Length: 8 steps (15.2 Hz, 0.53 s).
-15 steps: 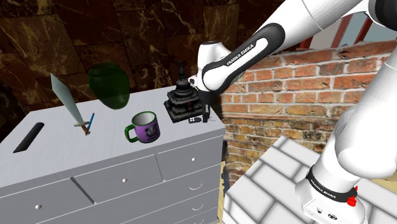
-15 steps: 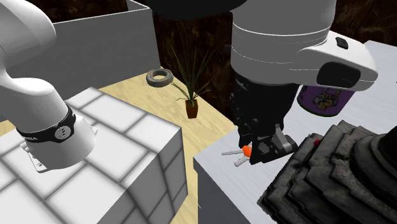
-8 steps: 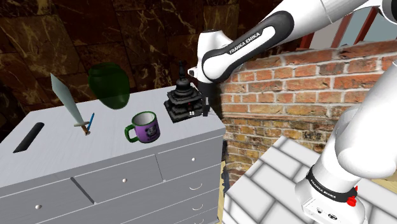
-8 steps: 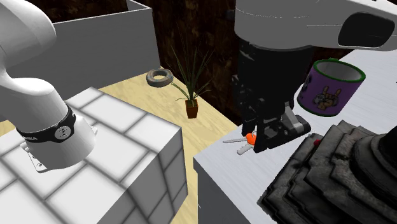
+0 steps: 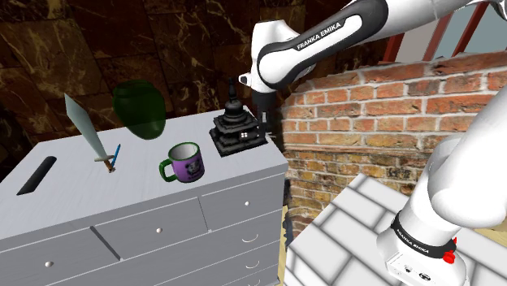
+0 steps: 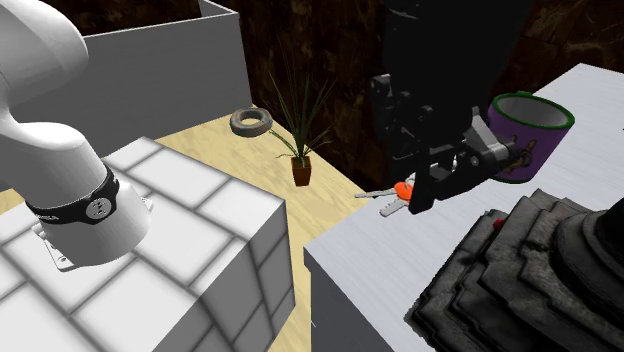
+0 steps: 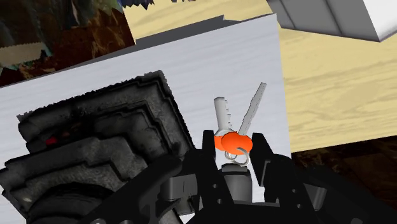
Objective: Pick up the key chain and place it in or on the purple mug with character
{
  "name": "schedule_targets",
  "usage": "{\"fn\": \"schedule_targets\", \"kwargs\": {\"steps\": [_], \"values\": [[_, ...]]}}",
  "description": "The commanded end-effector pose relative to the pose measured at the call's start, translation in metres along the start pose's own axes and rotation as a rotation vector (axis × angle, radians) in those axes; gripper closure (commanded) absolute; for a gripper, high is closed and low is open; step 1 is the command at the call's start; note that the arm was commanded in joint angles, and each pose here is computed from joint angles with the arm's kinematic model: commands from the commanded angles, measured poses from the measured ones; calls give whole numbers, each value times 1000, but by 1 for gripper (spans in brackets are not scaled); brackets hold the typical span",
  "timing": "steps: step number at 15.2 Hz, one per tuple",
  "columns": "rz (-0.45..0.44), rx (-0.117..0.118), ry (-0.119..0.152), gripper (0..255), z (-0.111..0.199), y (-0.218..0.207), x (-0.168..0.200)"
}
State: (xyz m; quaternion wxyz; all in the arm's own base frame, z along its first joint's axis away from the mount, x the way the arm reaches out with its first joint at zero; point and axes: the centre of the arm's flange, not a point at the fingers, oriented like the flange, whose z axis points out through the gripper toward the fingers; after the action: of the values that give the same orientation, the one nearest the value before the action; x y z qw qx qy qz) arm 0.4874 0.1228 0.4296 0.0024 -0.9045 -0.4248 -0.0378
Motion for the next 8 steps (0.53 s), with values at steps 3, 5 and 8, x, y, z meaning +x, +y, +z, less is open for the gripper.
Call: {"fn": "schedule_targets", "kwargs": {"steps": [3, 5, 8], "values": [[0, 0, 0, 255, -21, 0, 1], [0, 0, 0, 255, -32, 1, 2], [0, 0, 0, 255, -48, 1, 3]]}}
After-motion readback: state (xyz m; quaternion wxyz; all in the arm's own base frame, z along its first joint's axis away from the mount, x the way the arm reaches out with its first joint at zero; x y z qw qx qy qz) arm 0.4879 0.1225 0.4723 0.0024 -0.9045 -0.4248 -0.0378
